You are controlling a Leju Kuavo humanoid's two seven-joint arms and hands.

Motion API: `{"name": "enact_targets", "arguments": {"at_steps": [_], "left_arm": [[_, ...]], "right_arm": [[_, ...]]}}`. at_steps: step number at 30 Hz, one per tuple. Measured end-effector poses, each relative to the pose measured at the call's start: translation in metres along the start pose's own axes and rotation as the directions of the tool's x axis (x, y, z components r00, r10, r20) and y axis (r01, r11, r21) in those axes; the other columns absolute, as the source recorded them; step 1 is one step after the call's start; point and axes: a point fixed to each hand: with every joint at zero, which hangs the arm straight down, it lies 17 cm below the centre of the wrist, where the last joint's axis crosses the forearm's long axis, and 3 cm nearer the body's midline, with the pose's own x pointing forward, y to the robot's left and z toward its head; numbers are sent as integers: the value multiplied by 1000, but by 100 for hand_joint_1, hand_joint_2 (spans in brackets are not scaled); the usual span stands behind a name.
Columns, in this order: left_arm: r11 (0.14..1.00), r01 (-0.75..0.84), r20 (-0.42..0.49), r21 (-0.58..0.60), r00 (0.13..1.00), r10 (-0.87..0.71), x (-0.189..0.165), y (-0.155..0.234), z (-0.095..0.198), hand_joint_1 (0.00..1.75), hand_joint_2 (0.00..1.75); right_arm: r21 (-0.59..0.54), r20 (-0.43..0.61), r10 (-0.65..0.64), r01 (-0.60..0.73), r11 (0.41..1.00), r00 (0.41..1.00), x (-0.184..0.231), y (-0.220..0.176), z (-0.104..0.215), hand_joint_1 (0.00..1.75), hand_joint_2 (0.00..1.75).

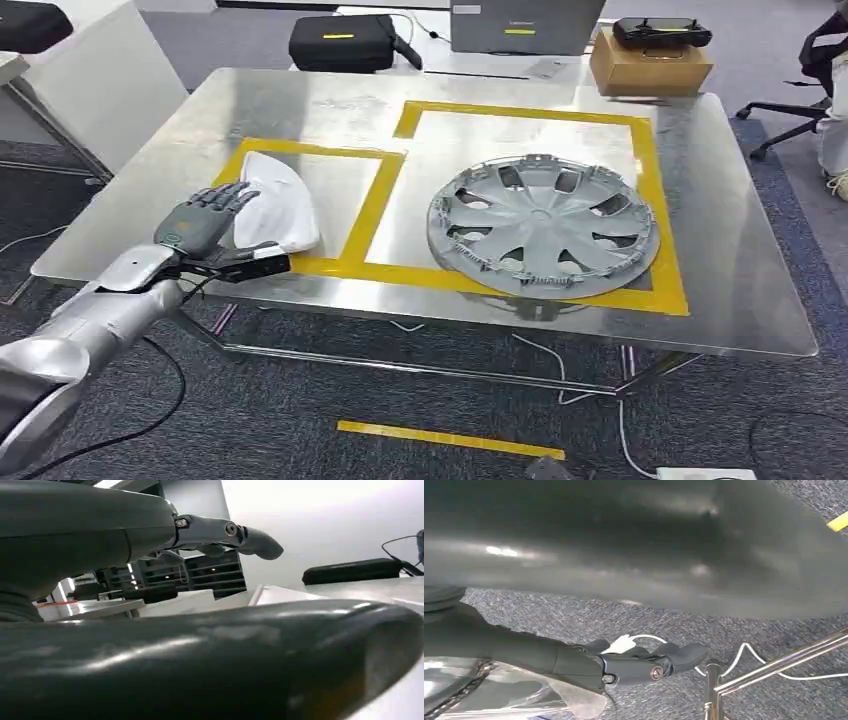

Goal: Take the parts from the cabinet and place them on the table.

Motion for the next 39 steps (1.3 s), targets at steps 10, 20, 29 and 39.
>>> {"name": "enact_targets", "arguments": {"at_steps": [10, 20, 29, 39], "left_arm": [[1000, 21, 0, 3, 1000, -21, -13, 0, 7, 0, 0], [998, 60, -114, -10, 992, -60, -80, 2, 33, 0, 0], [997, 79, -155, -19, 985, -81, -105, 4, 45, 0, 0], [995, 98, -271, -24, 957, -101, -149, -3, 82, 0, 0]], "right_arm": [[-1, -2, -3, 3, 1000, 1000, -1, 0, 0, 0, 0], [-5, -6, -13, 13, 1000, 1000, -3, 1, 2, 0, 0], [-6, -7, -14, 14, 1000, 1000, -3, 1, 2, 0, 0], [-15, -12, -13, 13, 1000, 1000, -5, -1, 2, 0, 0]]}}
